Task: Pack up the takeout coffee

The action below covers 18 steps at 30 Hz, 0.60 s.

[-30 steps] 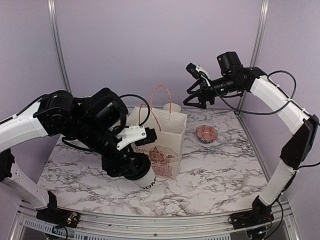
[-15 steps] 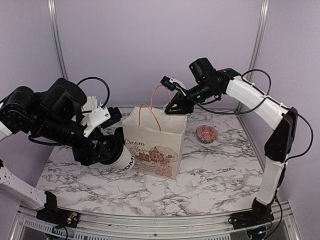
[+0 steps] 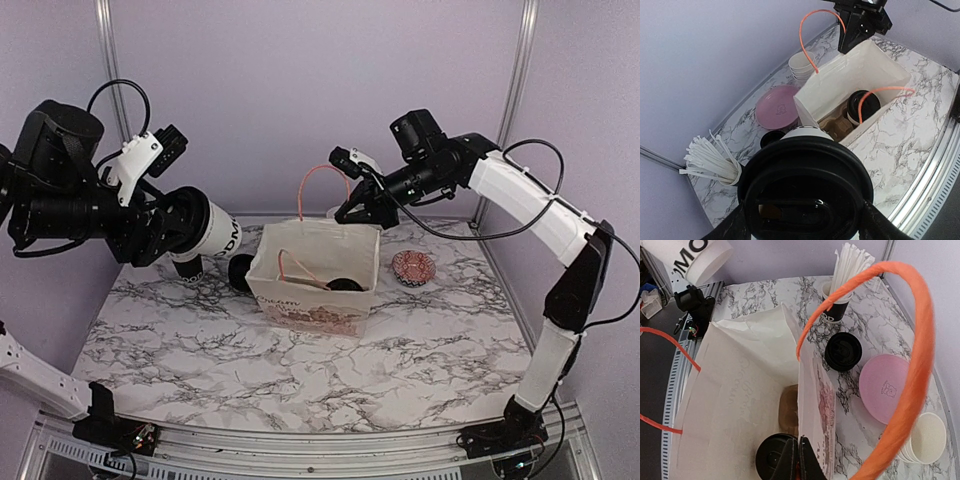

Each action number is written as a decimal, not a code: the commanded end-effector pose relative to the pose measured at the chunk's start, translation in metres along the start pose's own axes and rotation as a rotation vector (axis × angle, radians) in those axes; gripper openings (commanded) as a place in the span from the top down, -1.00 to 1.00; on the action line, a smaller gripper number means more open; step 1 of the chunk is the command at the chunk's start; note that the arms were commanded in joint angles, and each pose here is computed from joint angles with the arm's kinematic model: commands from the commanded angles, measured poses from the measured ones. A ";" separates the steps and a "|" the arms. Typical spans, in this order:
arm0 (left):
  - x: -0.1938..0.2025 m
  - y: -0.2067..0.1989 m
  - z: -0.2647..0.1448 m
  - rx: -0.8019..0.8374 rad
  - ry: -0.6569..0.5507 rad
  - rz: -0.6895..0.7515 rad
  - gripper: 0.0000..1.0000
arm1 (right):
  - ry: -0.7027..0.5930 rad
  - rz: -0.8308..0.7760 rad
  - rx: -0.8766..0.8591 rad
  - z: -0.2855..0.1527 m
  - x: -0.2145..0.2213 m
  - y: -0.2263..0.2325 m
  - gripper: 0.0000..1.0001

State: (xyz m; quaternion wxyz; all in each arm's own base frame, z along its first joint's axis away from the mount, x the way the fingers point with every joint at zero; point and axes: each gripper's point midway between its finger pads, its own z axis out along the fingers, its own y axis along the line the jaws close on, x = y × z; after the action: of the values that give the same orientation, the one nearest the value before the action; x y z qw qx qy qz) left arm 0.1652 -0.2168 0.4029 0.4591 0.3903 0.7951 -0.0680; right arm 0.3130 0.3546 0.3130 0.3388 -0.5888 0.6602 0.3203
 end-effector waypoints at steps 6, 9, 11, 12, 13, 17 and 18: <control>-0.043 -0.024 0.013 0.072 -0.044 0.114 -0.26 | -0.051 -0.151 -0.145 -0.010 -0.014 0.072 0.94; -0.051 -0.048 0.020 0.164 -0.056 0.139 -0.24 | -0.030 -0.172 -0.164 -0.004 -0.008 0.088 0.93; -0.054 -0.062 0.023 0.208 -0.060 0.157 -0.24 | -0.017 -0.180 -0.170 -0.001 -0.005 0.097 0.93; -0.056 -0.068 0.023 0.227 -0.065 0.165 -0.24 | -0.014 -0.178 -0.171 -0.001 -0.004 0.101 0.93; -0.057 -0.074 0.022 0.248 -0.069 0.169 -0.24 | -0.011 -0.176 -0.175 -0.001 -0.002 0.105 0.93; -0.059 -0.096 0.020 0.339 -0.089 0.177 -0.24 | -0.016 -0.183 -0.186 -0.007 0.001 0.115 0.92; -0.057 -0.100 0.022 0.345 -0.084 0.181 -0.24 | -0.021 -0.188 -0.184 -0.011 0.000 0.117 0.92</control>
State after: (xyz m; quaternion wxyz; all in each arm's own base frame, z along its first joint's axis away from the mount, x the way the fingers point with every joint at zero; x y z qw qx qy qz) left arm 0.1436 -0.3126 0.3980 0.4158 0.5156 0.7383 -0.1272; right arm 0.2068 0.3664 0.3035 0.2970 -0.6693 0.5810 0.3554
